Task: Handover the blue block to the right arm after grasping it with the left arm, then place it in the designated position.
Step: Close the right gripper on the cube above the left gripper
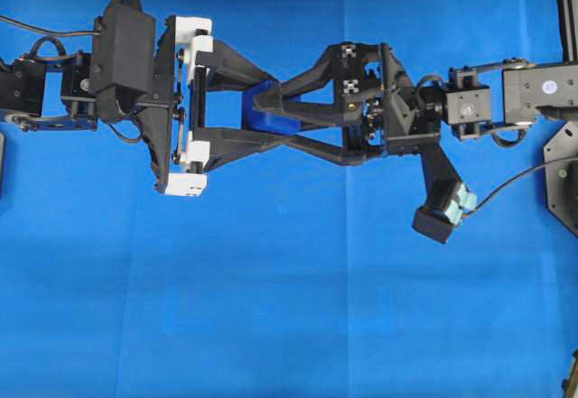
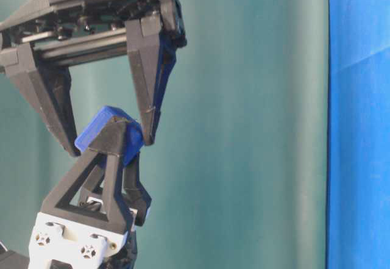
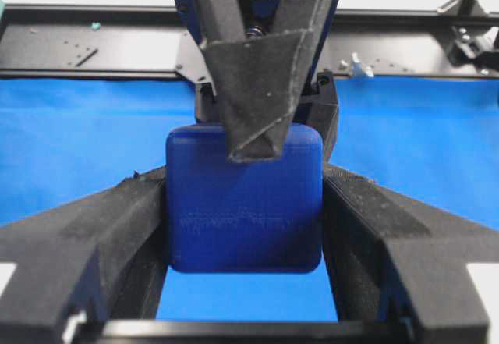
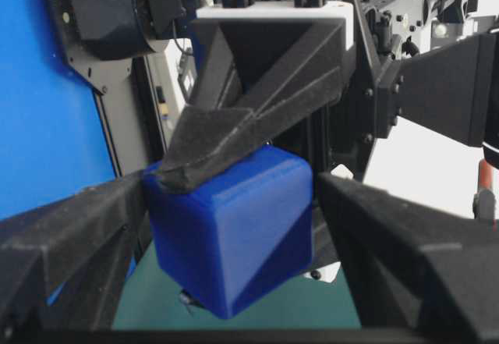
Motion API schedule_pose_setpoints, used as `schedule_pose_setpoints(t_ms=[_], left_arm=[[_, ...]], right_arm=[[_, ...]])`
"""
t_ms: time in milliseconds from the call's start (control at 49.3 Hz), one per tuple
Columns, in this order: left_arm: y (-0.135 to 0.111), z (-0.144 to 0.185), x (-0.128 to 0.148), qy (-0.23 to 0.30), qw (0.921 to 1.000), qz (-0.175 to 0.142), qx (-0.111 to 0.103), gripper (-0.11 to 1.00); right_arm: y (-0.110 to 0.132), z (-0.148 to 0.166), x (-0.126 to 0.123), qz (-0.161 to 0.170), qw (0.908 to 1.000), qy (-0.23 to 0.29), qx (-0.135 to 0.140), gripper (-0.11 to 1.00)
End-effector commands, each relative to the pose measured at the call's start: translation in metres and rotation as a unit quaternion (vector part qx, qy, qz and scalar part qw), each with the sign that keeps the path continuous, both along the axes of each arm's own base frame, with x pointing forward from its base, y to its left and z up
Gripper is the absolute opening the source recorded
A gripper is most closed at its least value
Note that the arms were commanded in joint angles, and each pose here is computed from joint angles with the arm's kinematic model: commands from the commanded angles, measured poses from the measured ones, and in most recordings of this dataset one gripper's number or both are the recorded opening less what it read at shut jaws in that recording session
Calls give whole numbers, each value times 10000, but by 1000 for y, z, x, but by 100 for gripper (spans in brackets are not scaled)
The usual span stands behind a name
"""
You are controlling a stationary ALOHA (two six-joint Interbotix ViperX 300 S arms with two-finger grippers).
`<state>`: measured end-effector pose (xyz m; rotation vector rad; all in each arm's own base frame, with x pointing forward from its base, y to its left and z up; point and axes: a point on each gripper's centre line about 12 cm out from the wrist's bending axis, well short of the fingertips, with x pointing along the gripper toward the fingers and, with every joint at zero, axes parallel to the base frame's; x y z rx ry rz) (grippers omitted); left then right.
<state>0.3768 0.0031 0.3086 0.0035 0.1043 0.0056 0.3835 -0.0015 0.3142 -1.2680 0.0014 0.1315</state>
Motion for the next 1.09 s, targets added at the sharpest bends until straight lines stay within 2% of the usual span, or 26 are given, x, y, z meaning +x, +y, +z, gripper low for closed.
schedule_pose_setpoints(t_ms=[0,284,446,507,608,629,1075], left_arm=[[-1,13,-3,-207,9998,-5,-13,48],[-1,14,-3,-222,9998,-5,-13,48],[-1,14,-3,-215,9998,-5,-13,48],[-1,14,-3,-222,9998,-5,-13,48],[-1,14,-3,-207,9998,-5,-13,48],[-1,14,-3,-207,9998,-12,-13,48],[-3,14,-3,-207,9998,-35,-14,48]], right_arm=[[-1,14,2,-3,9998,-195,3,93],[-1,13,2,-3,9998,-181,-13,93],[-1,15,2,-16,9998,-159,-113,91],[-3,14,3,-71,9999,-57,-128,82],[-5,14,4,-151,9998,63,-143,56],[-5,14,4,-161,9997,76,-145,53],[-6,13,4,-203,9996,145,-117,55]])
